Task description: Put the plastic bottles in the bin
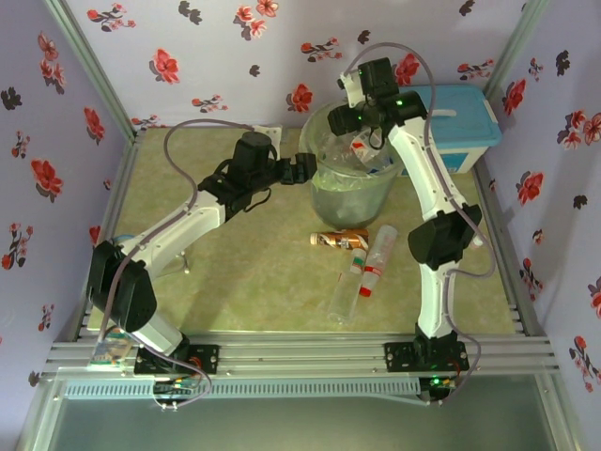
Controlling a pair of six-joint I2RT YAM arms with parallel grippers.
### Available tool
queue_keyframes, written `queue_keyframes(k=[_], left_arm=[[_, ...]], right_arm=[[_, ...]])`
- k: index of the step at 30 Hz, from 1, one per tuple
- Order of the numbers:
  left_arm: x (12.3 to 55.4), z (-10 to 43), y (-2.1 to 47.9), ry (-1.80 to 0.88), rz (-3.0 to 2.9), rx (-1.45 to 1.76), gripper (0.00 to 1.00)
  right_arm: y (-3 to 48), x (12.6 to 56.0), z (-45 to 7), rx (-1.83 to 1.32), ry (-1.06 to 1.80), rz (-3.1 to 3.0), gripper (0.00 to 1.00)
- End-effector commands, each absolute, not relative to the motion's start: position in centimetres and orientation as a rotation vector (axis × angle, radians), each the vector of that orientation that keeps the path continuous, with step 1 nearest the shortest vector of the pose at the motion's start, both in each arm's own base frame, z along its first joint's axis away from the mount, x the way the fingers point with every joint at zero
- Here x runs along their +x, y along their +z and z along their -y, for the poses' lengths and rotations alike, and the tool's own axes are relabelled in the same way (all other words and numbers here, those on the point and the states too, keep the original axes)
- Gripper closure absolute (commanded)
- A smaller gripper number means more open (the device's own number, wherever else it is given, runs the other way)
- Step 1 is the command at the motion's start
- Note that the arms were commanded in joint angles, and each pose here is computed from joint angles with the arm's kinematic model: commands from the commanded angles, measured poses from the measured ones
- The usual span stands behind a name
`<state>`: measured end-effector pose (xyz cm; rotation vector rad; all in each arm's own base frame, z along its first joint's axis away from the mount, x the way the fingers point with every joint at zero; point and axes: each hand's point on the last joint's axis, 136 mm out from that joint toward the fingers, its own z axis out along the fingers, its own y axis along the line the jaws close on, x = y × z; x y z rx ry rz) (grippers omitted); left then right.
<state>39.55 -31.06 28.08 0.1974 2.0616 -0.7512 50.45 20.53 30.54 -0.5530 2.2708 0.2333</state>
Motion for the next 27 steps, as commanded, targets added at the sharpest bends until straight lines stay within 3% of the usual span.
queue_keyframes(k=[1,3,11,27], left_arm=[[40.4,31.4,27.6,-0.760,-2.067,0.179,0.06],[40.4,31.4,27.6,-0.760,-2.067,0.179,0.06],[40.5,31.4,27.4,-0.760,-2.074,0.173,0.06],[40.4,31.3,27.4,-0.767,-2.072,0.161,0.06]], right_arm=[[28.9,49.0,-19.9,-0.570,0.237,-2.371,0.35],[28.6,48.8,-19.2,-0.572,0.182,-2.389,0.39],[30.5,48.9,-15.1,-0.521,-0.077,-2.376,0.39],[25.5,48.8,-21.4,-0.538,0.375,-2.482,0.46]])
